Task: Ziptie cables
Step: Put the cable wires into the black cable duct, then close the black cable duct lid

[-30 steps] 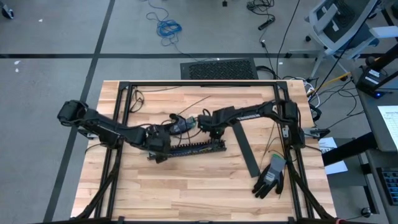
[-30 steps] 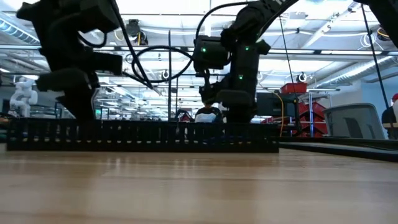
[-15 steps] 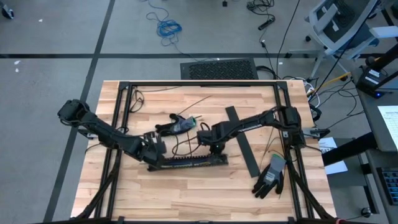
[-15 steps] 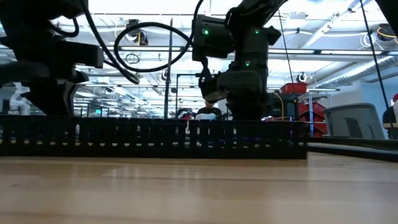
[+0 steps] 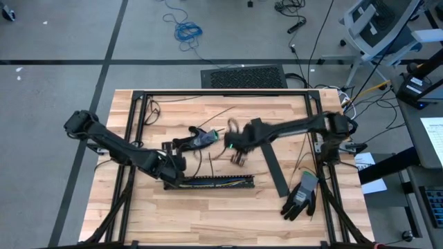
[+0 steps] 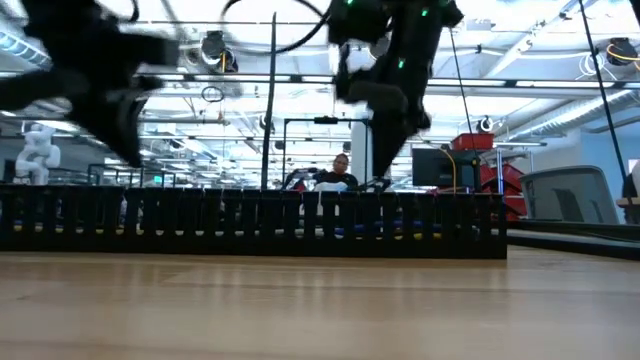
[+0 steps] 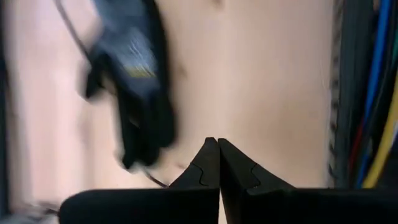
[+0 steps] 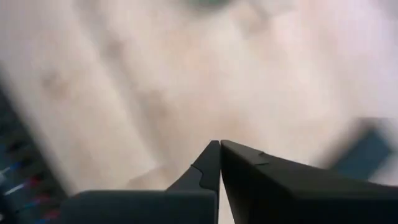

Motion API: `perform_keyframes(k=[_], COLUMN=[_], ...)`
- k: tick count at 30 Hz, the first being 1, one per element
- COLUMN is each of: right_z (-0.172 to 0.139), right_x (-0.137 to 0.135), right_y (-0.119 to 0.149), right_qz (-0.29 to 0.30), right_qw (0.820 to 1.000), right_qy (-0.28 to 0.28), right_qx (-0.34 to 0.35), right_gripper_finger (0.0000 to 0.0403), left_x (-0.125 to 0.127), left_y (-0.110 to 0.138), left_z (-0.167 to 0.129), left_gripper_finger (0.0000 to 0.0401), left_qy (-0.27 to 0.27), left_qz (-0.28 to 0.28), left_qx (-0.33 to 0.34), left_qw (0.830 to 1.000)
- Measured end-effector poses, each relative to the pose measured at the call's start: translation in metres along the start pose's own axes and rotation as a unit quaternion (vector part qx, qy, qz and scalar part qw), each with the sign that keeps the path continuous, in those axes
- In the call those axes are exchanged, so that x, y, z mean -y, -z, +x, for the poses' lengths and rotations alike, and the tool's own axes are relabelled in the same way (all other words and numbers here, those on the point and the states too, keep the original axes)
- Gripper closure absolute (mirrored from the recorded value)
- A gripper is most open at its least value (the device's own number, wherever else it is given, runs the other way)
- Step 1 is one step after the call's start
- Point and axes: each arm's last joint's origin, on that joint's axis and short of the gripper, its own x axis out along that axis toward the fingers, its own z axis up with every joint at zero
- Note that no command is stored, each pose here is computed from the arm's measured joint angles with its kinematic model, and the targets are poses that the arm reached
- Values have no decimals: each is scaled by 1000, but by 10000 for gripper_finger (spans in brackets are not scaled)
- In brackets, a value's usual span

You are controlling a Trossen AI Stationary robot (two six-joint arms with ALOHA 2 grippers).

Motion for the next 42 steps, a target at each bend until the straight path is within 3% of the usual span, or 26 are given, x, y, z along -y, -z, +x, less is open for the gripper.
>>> perform_keyframes(k=[4, 7, 11, 14, 20, 22, 25, 30, 35, 42], right_z=[-52, -89, -123, -129, -78, -58, -41, -31, -7, 32], right_x=[40, 59, 71, 75, 79, 80, 87, 109, 120, 117], right_y=[1, 10, 26, 36, 54, 57, 58, 59, 59, 51], right_qz=[51, 85, 111, 118, 181, 206, 251, 303, 347, 381], right_qw=[995, 990, 986, 984, 976, 973, 962, 947, 936, 925], right_qy=[64, 64, 53, 55, 58, 28, -2, 20, 22, 15], right_qx=[54, 89, 114, 118, 102, 98, 107, 102, 58, -6], right_gripper_finger=[403, 403, 388, 360, 260, 221, 167, 99, 65, 59], left_x=[-17, -39, -73, -102, -142, -149, -154, -160, -167, -171], left_y=[-17, -26, -32, -34, -30, -29, -27, -26, -22, -16], left_z=[-27, -49, -77, -92, -97, -94, -90, -85, -81, -74], left_gripper_finger=[401, 401, 401, 401, 401, 401, 401, 401, 401, 401], left_qy=[-50, -89, -122, -133, -129, -122, -112, -101, -102, -82], left_qz=[10, -22, -90, -133, -202, -227, -247, -249, -245, -239], left_qx=[68, 142, 258, 323, 363, 362, 351, 341, 328, 298], left_qw=[996, 986, 954, 928, 900, 896, 896, 901, 907, 921])
